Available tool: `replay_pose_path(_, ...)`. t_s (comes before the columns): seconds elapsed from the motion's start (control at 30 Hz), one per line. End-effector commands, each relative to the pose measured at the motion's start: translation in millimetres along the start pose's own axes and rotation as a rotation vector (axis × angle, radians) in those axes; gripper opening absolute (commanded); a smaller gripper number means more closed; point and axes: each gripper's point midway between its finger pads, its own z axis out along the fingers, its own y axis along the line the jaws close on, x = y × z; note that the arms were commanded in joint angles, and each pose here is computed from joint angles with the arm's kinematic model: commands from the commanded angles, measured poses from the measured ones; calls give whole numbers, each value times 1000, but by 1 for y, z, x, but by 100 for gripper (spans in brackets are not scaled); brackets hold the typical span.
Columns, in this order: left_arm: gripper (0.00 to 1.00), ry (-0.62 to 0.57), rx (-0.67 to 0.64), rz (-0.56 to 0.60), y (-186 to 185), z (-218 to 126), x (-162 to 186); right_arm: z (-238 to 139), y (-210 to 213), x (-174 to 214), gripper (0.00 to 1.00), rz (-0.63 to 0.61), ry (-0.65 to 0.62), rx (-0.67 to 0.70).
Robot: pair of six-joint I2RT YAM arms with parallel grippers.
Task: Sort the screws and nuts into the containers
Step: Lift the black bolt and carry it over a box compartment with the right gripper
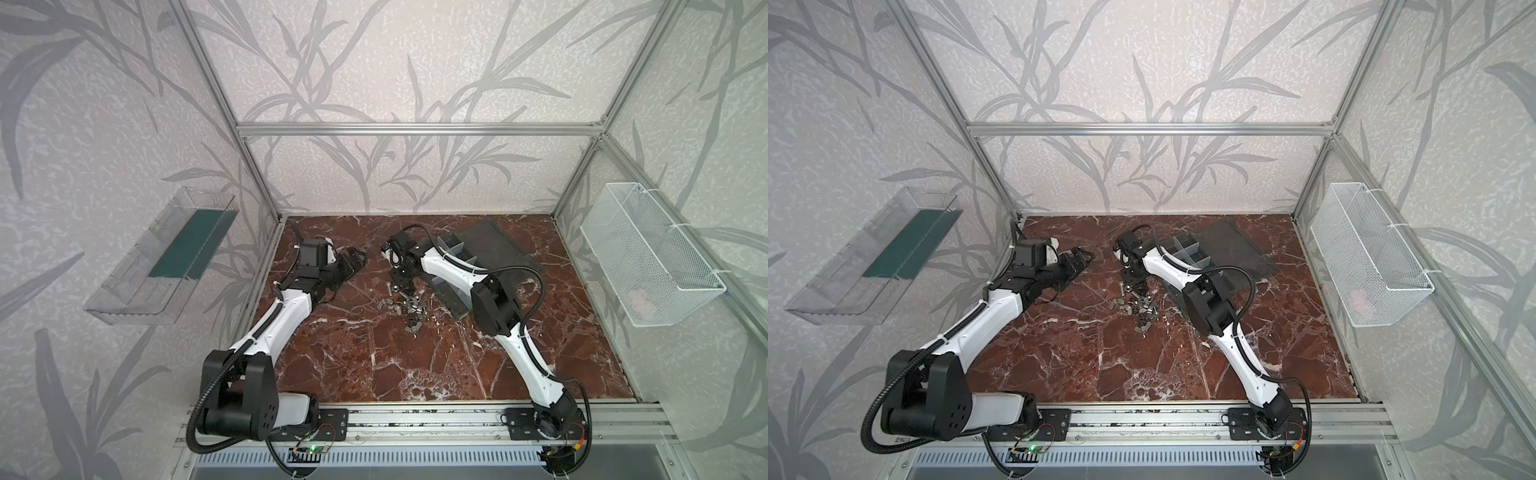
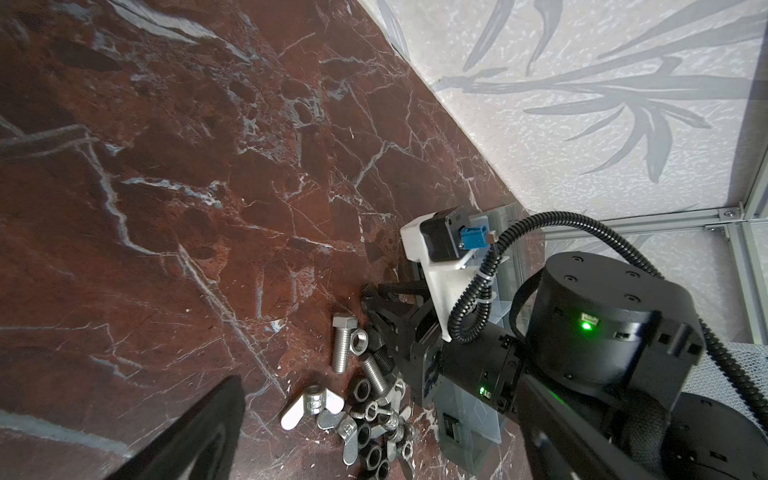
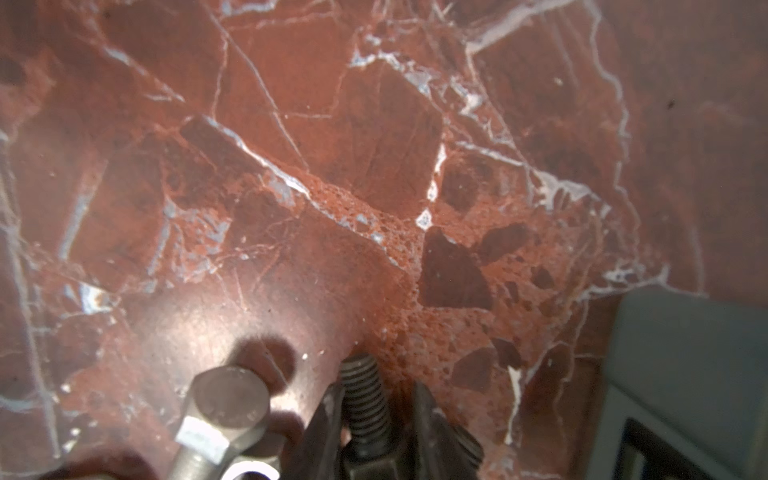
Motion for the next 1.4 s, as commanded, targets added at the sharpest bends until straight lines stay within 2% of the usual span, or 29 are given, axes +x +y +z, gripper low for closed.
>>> replay_pose_path(0.0,99,7,5,-16,3,4,1,9,-1,17,19,-15,72,18)
replay_pose_path(0.1,99,10,6,-16,3,4,2,0,1,9,14,-6,48,10)
replay_pose_path(0.47,99,42,73,-20,-8,9,5,-62,-1,-34,11,21,-80,-15)
replay_pose_path(0.63,99,49,146,-26,-21,9,6,-99,-16,-50,11,56,-147,-7)
replay_pose_path(0.77,99,48,165,-17,-26,8,7,-118,-44,-50,12,96,-161,50)
replay_pose_path(1.1,99,98,184,2,-35,16,24,-106,-108,-13,12,233,-102,114)
replay_pose_path(1.37,99,171,182,30,-41,27,46,-91,-104,6,13,244,-82,71)
